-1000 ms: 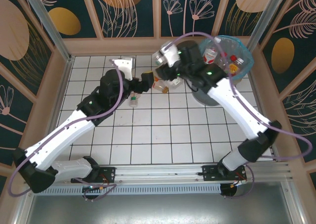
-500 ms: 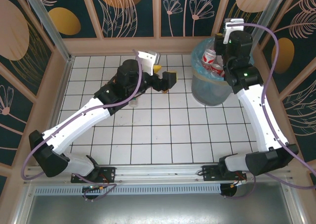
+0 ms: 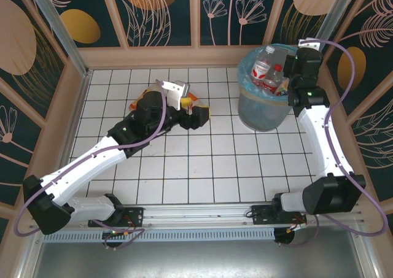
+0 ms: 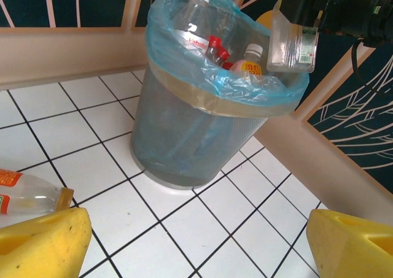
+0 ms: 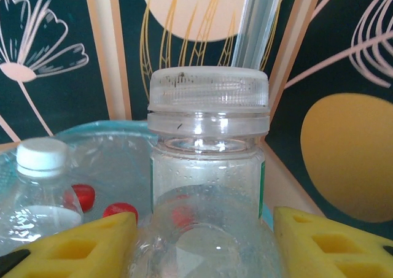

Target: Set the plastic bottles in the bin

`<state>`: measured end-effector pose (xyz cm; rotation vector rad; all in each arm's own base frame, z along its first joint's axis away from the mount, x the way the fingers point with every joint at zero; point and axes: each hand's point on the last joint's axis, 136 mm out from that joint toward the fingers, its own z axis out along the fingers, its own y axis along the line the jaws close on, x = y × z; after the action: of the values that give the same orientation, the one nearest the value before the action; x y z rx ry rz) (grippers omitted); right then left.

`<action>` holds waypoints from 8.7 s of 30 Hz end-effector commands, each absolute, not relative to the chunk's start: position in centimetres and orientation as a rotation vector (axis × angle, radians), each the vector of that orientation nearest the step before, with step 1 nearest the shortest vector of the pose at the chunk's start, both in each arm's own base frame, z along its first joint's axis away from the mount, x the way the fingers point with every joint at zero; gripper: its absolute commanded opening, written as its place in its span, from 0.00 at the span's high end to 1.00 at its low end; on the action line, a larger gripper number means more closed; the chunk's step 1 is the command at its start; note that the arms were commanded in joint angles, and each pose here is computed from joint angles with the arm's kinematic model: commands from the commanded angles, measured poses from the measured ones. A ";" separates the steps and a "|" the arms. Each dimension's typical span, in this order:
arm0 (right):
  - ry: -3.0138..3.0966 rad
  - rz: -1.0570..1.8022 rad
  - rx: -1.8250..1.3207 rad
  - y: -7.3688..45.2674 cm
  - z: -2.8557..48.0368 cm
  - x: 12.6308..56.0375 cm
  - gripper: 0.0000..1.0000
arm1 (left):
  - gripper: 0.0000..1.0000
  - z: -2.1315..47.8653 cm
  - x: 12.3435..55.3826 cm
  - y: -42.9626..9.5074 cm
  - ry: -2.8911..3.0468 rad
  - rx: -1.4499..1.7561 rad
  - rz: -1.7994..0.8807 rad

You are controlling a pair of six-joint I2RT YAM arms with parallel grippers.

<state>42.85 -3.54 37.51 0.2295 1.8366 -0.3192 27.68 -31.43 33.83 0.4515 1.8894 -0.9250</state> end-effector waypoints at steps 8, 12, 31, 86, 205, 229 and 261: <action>1.902 -0.215 0.302 -4.6 33.5 43.5 0.57 | 0.09 33.1 28.2 -31.7 1.891 0.452 -0.904; 1.950 -0.188 0.320 -4.8 32.2 43.8 0.54 | 0.08 32.9 28.3 -31.6 1.893 0.448 -0.894; 1.776 -0.106 0.381 -4.6 41.1 42.1 0.29 | 0.06 32.4 28.7 -31.5 1.895 0.444 -0.863; 2.218 0.269 -0.310 32.7 18.8 51.0 0.26 | 0.03 26.6 28.8 -16.2 1.928 -0.023 -0.239; 1.839 -0.084 0.221 1.5 33.0 39.7 0.51 | 0.09 28.8 29.3 -32.8 1.965 0.475 -0.932; 1.842 -0.049 0.331 -0.1 35.5 40.7 0.18 | 0.08 29.0 29.3 -32.1 1.955 0.458 -0.910; 1.960 0.126 0.454 -1.1 34.1 42.5 0.55 | 0.08 29.2 29.7 -30.3 1.953 0.395 -0.821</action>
<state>42.39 -2.35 30.94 0.4507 2.0064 0.0355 29.53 -31.25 27.74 0.4225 1.9934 -0.8600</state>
